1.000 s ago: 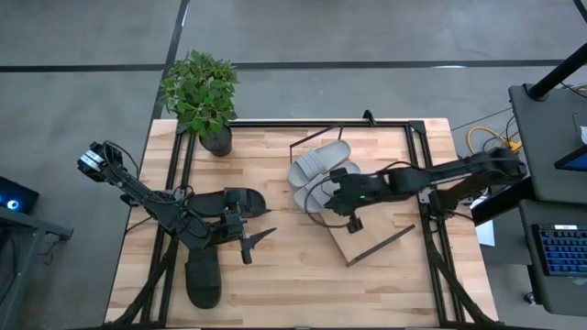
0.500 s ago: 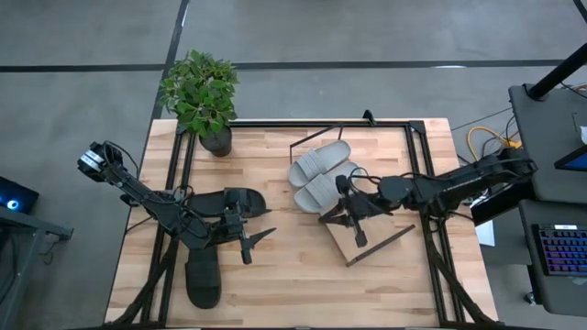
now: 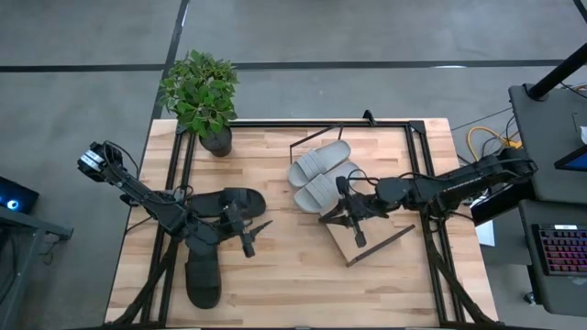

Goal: Pick and place slides into the shelf
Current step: Put the top black slide on the shelf

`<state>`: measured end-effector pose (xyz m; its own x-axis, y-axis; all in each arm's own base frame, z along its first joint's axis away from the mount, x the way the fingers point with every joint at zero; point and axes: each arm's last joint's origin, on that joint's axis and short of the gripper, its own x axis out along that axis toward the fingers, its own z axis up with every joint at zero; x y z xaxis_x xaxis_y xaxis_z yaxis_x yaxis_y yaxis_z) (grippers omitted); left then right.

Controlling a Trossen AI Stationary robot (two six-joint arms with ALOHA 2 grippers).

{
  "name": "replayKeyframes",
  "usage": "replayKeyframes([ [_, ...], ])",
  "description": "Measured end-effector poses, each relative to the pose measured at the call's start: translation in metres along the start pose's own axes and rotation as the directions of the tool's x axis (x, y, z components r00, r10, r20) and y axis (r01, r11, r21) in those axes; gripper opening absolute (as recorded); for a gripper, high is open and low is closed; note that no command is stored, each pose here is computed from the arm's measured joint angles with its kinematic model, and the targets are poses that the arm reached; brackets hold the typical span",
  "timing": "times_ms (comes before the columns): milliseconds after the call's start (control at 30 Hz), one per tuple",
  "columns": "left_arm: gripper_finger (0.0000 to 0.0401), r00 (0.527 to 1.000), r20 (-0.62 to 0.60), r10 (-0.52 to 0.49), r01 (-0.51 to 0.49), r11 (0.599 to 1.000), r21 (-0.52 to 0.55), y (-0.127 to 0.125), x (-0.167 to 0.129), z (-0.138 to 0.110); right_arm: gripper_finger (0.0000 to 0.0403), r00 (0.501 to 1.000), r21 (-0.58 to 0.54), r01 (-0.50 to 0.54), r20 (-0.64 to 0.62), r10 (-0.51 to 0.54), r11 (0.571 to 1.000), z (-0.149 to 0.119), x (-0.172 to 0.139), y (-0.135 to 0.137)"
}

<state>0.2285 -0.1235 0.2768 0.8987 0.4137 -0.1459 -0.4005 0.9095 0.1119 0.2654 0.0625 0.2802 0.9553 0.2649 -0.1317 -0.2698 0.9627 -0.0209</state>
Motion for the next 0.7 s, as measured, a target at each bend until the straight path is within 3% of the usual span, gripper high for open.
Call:
replayKeyframes([
  [167, 0.0211, 0.983, -0.062, 0.173, -0.181, 0.971, -0.159, 0.016, -0.005, -0.01, 0.0008, 1.0, -0.004, 0.001, -0.002, -0.001, 1.0, 0.001, 0.0, 0.0],
  [400, 0.0211, 0.953, -0.241, 0.182, -0.267, 0.881, -0.39, 0.043, -0.02, -0.029, 0.0008, 1.0, -0.008, 0.002, 0.002, -0.002, 1.0, 0.002, -0.001, 0.0],
  [700, 0.0211, 0.88, -0.407, 0.247, -0.433, 0.768, -0.472, 0.058, -0.029, -0.051, 0.0008, 1.0, -0.027, 0.003, 0.003, -0.003, 1.0, 0.002, -0.001, 0.0],
])
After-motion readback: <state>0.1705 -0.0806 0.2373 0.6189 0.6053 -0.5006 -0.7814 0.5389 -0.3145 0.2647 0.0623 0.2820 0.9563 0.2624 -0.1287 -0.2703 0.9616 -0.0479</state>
